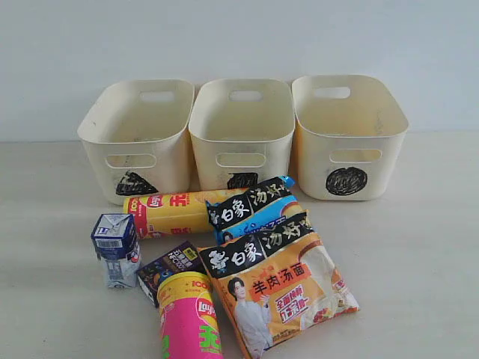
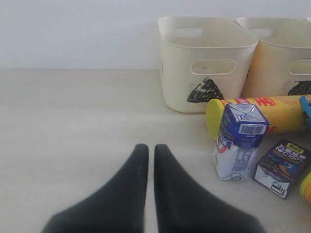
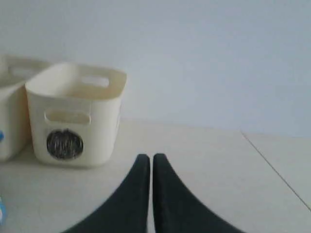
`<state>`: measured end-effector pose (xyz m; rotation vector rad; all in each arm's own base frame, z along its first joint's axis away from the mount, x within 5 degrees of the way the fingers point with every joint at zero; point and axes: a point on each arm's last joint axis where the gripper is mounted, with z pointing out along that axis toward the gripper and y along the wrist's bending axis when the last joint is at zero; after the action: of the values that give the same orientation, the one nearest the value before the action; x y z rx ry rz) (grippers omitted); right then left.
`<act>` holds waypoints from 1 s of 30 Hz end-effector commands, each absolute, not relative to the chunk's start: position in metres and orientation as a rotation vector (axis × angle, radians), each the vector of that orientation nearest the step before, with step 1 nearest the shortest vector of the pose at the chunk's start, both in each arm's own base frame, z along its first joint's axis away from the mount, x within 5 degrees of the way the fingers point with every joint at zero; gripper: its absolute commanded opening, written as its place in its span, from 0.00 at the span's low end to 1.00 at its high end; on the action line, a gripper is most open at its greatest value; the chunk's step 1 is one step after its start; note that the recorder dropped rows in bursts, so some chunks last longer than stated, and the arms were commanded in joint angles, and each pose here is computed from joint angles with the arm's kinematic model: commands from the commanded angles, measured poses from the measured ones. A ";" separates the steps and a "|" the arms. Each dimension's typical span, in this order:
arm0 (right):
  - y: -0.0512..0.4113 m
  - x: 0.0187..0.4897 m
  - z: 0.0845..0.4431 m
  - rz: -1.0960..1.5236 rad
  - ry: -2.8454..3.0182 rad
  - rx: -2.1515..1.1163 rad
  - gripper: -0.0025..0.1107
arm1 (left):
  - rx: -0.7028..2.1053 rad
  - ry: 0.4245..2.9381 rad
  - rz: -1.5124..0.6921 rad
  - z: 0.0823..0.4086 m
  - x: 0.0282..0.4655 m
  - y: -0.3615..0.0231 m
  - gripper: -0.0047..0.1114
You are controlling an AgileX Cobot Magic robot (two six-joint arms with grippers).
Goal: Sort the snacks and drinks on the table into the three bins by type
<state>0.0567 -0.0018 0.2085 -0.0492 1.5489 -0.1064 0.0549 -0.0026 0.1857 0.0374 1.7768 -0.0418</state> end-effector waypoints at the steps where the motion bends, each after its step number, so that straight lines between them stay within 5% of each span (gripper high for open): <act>1: -0.004 0.055 0.222 0.172 1.368 0.224 0.02 | 0.025 1.767 -0.050 0.188 0.055 -0.003 0.08; 7: -0.005 0.052 0.232 0.220 1.258 0.257 0.02 | 0.025 1.767 -0.050 0.188 0.055 -0.003 0.08; 16: -0.005 0.065 0.300 0.196 1.238 0.223 0.02 | 0.025 1.767 -0.050 0.188 0.055 -0.003 0.08; 30: -0.005 0.169 0.340 -0.007 1.787 0.023 0.02 | 0.025 1.767 -0.050 0.188 0.055 -0.003 0.08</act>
<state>0.1503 -0.0052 0.3425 0.0918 1.6581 0.0366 0.0549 -0.0026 0.1857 0.0374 1.7768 -0.0418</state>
